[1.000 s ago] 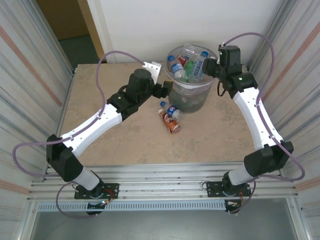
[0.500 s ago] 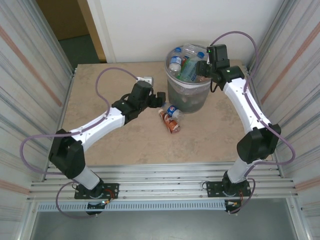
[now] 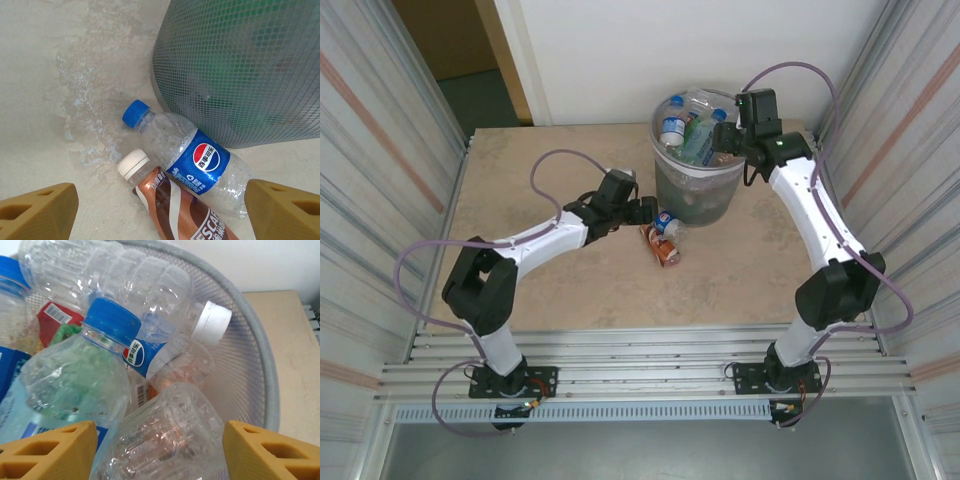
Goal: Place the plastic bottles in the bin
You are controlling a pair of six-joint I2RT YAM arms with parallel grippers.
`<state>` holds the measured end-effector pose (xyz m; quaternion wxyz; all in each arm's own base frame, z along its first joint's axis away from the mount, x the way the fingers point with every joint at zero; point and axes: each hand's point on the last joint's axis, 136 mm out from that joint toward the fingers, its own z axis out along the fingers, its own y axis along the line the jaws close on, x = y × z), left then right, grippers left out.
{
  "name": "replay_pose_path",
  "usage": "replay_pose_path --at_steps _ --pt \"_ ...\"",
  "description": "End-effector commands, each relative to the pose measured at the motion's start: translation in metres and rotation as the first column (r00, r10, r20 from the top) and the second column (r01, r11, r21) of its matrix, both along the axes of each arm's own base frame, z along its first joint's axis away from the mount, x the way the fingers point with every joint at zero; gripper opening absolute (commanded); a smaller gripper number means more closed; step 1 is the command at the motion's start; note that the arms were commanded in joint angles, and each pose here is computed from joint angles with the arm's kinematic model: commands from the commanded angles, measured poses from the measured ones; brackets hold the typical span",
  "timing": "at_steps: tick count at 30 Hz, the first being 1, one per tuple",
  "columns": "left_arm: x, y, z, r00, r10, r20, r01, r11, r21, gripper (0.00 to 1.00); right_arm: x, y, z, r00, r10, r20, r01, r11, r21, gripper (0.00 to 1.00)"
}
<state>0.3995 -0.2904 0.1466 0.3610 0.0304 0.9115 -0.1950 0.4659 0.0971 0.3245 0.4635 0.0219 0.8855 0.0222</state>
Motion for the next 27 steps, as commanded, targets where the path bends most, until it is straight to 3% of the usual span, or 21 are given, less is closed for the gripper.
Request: replay_pose_path --at_steps 1,10,17,27 --pt "-0.003 -0.015 -0.006 1.000 -0.008 -0.022 0.007 0.999 -0.039 0.87 -0.020 -0.002 0.036 0.997 0.018 0.074 -0.017 1.000 -0.010 0.69" --pt "-0.013 -0.034 -0.043 0.994 0.006 -0.110 -0.010 0.999 -0.037 0.94 -0.053 -0.015 0.047 0.994 -0.014 0.113 0.014 1.000 0.004 0.82" --pt "-0.031 -0.033 -0.065 0.985 0.008 -0.173 -0.004 1.000 0.021 0.93 -0.077 -0.025 0.038 0.994 -0.048 0.103 0.046 0.999 0.027 0.94" --pt "-0.050 -0.033 -0.092 0.967 -0.028 -0.253 0.049 0.996 0.076 0.91 -0.091 -0.028 0.031 0.993 -0.062 0.097 0.057 0.997 0.055 0.99"
